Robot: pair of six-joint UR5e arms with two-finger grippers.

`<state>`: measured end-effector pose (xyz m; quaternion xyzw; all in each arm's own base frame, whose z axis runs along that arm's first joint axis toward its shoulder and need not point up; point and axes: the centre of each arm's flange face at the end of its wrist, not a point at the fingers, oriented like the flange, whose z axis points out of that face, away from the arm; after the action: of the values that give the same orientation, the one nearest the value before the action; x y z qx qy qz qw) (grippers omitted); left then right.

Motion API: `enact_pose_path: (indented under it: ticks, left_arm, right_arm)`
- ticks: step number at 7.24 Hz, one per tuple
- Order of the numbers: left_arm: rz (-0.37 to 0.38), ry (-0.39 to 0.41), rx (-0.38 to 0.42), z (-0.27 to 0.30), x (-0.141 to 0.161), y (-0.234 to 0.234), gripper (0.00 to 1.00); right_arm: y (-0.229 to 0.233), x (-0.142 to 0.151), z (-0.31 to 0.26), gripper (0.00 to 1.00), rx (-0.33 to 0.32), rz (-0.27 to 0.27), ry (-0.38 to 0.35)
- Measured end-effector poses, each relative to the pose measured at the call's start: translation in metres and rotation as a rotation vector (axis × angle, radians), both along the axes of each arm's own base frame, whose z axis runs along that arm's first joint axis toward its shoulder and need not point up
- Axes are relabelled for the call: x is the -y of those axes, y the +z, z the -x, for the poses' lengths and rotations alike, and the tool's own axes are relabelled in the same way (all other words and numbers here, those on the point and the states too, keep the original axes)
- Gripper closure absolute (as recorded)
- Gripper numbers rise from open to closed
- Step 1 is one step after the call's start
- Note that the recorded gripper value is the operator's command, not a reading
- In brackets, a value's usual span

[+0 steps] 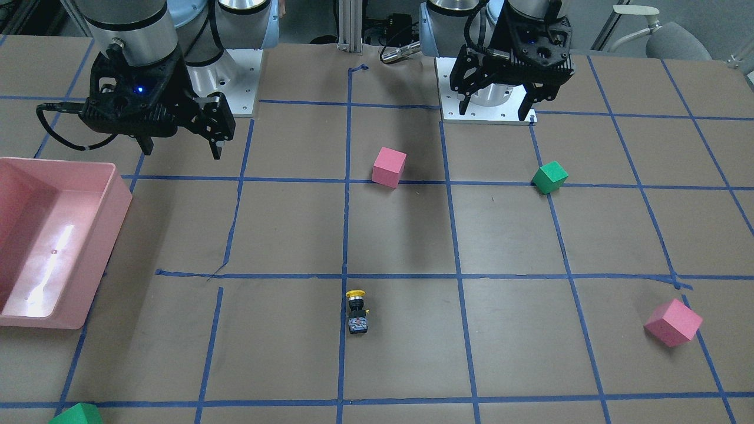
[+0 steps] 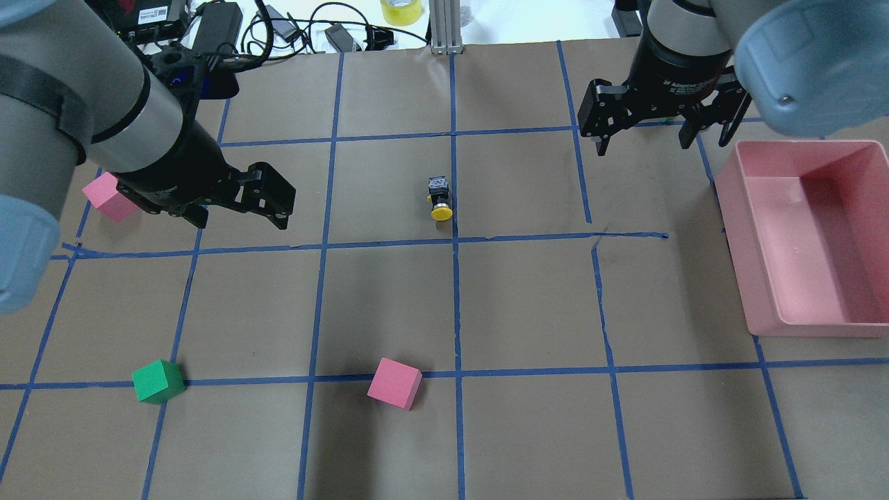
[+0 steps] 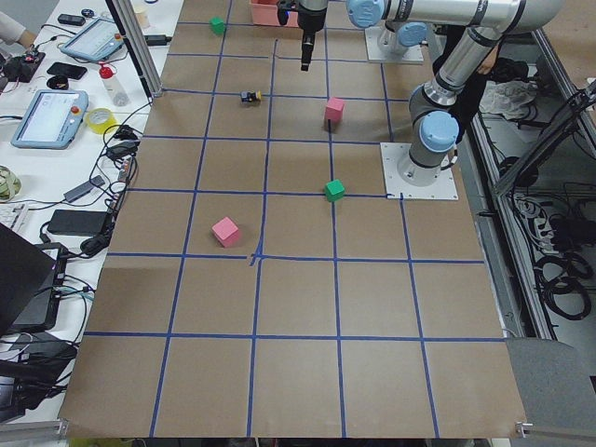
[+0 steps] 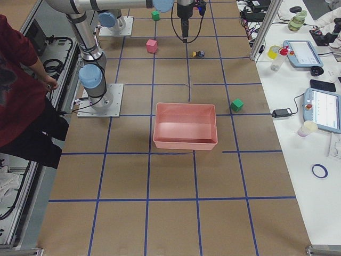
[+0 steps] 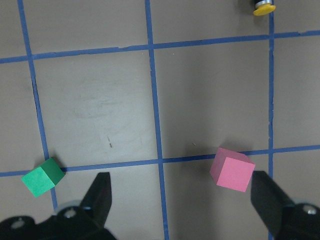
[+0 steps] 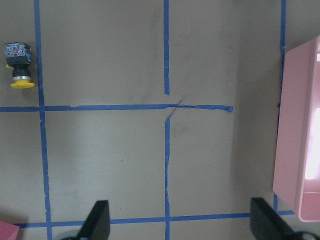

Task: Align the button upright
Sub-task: 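Swing the left gripper across the table toward the lying button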

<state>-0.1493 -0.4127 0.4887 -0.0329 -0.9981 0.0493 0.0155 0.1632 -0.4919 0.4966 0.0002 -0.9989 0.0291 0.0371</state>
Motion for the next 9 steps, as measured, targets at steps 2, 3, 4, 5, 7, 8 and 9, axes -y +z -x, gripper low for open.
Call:
enact_pose_path:
  ticks: [2, 3, 4, 5, 7, 8, 9]
  left_arm:
    - [0.059, -0.008, -0.005, 0.004, 0.003, -0.018, 0.00]
    - [0.109, -0.019, -0.006, 0.009, 0.003, -0.033, 0.00]
    - [0.175, -0.031, -0.008, 0.017, 0.002, -0.052, 0.00]
    - [0.247, -0.041, -0.014, 0.027, -0.001, -0.073, 0.00]
    - [0.371, -0.026, -0.027, 0.053, -0.023, -0.122, 0.00]
    - [0.416, 0.007, -0.018, 0.069, -0.040, -0.148, 0.00]
    - [0.445, 0.035, -0.021, 0.083, -0.053, -0.170, 0.00]
  right_arm:
    - [0.001, 0.001, 0.000, 0.00, 0.001, 0.006, 0.006]
    - [0.004, 0.003, 0.000, 0.00, 0.000, 0.019, 0.024]
    - [0.006, 0.005, 0.001, 0.00, -0.003, 0.037, 0.049]
    - [0.007, 0.005, 0.001, 0.00, -0.005, 0.046, 0.061]
    - [0.007, 0.005, 0.001, 0.00, -0.006, 0.051, 0.069]
    - [0.008, 0.005, 0.000, 0.00, -0.004, 0.052, 0.070]
    - [0.008, 0.005, 0.000, 0.00, -0.003, 0.052, 0.071]
